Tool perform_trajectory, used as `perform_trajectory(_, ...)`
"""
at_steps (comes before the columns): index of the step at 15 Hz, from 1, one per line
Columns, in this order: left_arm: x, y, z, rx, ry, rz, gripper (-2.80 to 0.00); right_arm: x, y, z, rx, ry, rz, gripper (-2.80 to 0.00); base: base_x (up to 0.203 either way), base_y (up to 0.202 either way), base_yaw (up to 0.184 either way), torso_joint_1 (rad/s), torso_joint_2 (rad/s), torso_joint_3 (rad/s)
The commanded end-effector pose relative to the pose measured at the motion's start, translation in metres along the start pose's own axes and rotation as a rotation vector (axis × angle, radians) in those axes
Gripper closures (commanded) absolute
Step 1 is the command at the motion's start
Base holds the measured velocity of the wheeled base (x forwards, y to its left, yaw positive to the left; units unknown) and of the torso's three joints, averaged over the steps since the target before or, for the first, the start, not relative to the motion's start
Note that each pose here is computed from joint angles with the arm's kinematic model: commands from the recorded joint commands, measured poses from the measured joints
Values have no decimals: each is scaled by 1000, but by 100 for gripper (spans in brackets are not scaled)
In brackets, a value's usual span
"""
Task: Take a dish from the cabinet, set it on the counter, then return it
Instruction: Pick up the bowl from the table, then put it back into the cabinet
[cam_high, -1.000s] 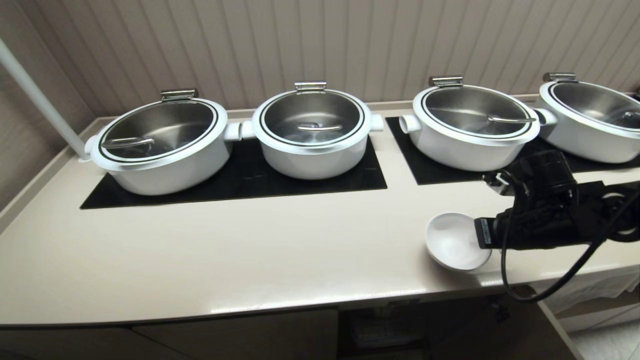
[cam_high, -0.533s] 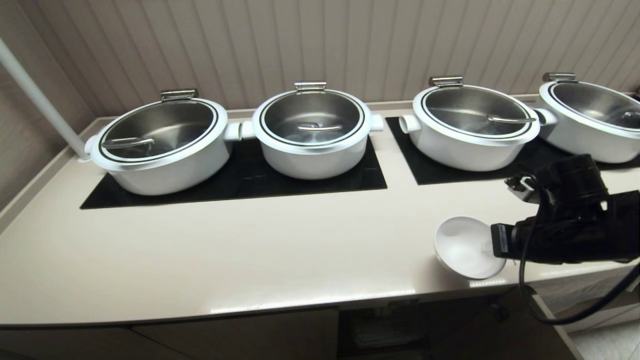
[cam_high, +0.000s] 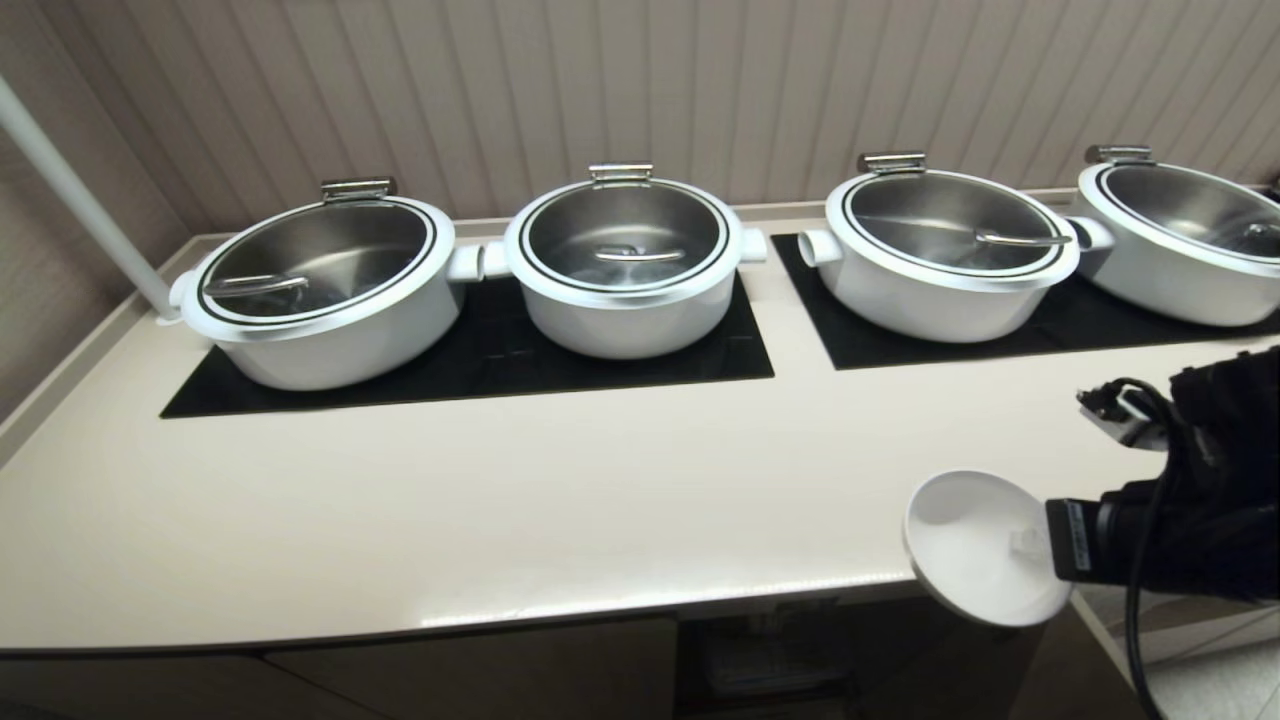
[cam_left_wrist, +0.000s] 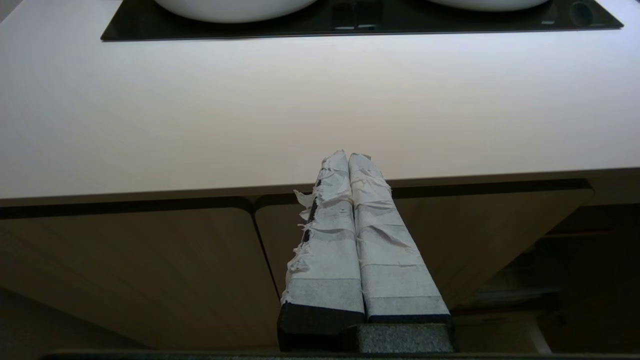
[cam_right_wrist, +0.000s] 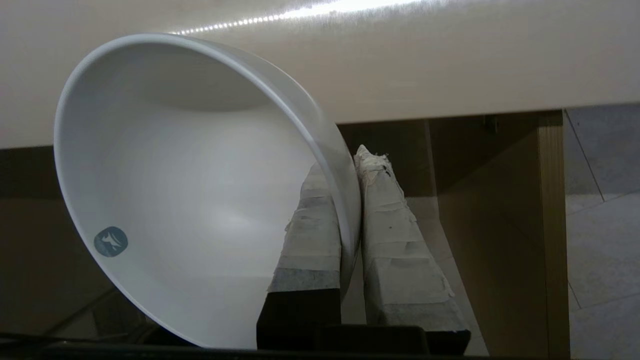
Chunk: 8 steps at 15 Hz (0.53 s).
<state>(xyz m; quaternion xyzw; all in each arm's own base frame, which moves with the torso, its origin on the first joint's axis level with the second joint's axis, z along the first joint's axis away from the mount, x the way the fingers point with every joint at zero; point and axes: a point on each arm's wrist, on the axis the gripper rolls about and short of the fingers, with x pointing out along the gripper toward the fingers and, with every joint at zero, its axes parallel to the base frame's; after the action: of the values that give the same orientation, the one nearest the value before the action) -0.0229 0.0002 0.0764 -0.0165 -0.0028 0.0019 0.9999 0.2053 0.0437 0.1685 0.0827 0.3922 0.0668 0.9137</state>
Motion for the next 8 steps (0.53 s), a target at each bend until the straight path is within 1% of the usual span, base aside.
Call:
perform_trajectory(1, 0, 0, 0, -1, -1, 1, 0, -21, -1, -15, -2, -11, 13, 0, 0, 0, 0, 0, 0, 0)
perform_trajectory(2, 0, 0, 0, -1, -1, -1, 0, -27, -1, -21, 12, 1, 16, 0, 0, 0, 0, 0, 0, 0)
perform_trajectory(4, 0, 0, 0, -1, -1, 1, 0, -37, 1, -30, 67, 16, 27, 0, 0, 0, 0, 0, 0, 0)
perform_trajectory(8, 0, 0, 0, -1, -1, 1, 0, -58, -6, -64, 77, 30, 35, 0, 0, 0, 0, 0, 0, 0)
